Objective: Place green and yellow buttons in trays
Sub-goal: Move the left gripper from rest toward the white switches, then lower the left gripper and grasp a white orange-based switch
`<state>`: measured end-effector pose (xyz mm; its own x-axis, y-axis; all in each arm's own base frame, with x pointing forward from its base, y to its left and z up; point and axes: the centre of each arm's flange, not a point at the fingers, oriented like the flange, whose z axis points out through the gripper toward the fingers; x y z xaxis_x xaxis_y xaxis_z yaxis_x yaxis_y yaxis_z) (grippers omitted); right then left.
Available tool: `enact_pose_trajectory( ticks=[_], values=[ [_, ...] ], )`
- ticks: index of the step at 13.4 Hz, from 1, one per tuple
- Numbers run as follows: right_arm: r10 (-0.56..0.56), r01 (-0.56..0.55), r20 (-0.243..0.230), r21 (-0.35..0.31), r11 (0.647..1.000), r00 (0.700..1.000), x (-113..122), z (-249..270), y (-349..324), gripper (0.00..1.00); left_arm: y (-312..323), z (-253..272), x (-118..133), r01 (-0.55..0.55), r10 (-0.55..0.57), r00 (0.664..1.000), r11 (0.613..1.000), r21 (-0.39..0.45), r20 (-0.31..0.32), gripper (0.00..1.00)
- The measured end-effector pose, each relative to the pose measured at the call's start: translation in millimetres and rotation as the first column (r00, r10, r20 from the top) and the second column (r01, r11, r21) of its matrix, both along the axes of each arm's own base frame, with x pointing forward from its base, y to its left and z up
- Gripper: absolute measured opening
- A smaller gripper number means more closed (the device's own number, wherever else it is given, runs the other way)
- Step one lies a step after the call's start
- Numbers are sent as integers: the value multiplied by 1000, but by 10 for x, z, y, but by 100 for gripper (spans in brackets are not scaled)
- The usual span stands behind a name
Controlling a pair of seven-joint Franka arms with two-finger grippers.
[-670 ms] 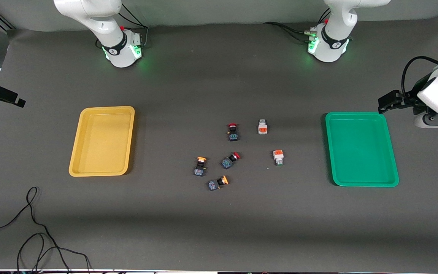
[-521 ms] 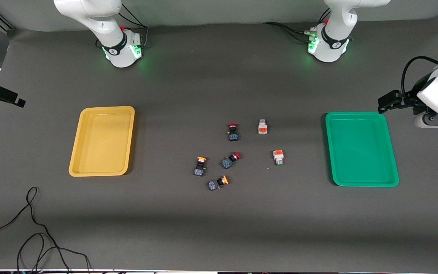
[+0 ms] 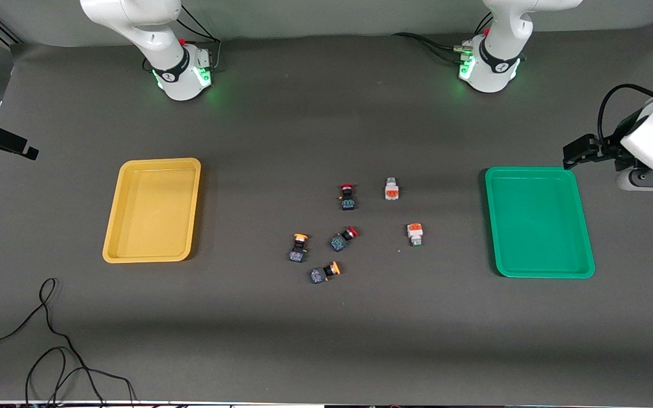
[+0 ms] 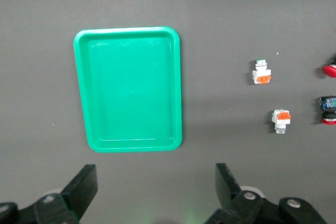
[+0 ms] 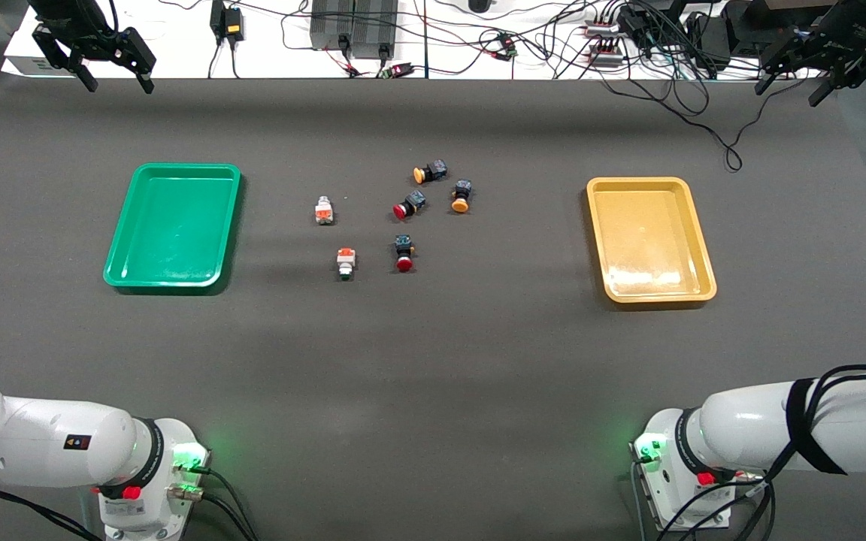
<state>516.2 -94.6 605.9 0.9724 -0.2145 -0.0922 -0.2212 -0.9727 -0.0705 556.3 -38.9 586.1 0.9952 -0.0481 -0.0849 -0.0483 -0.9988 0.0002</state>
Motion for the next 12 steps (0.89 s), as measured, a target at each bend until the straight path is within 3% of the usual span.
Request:
enact_pose_trajectory(
  ticks=[5,12],
  values=[
    [2,-2,0,0,1000,1000,1,0,9,100,-309,-241,-17,34,-34,999,999,-3,-19,100],
    [5,-5,-3,0,1000,1000,1,-2,24,100,-1271,-563,-184,7,-8,1000,1000,-26,-13,100]
  ],
)
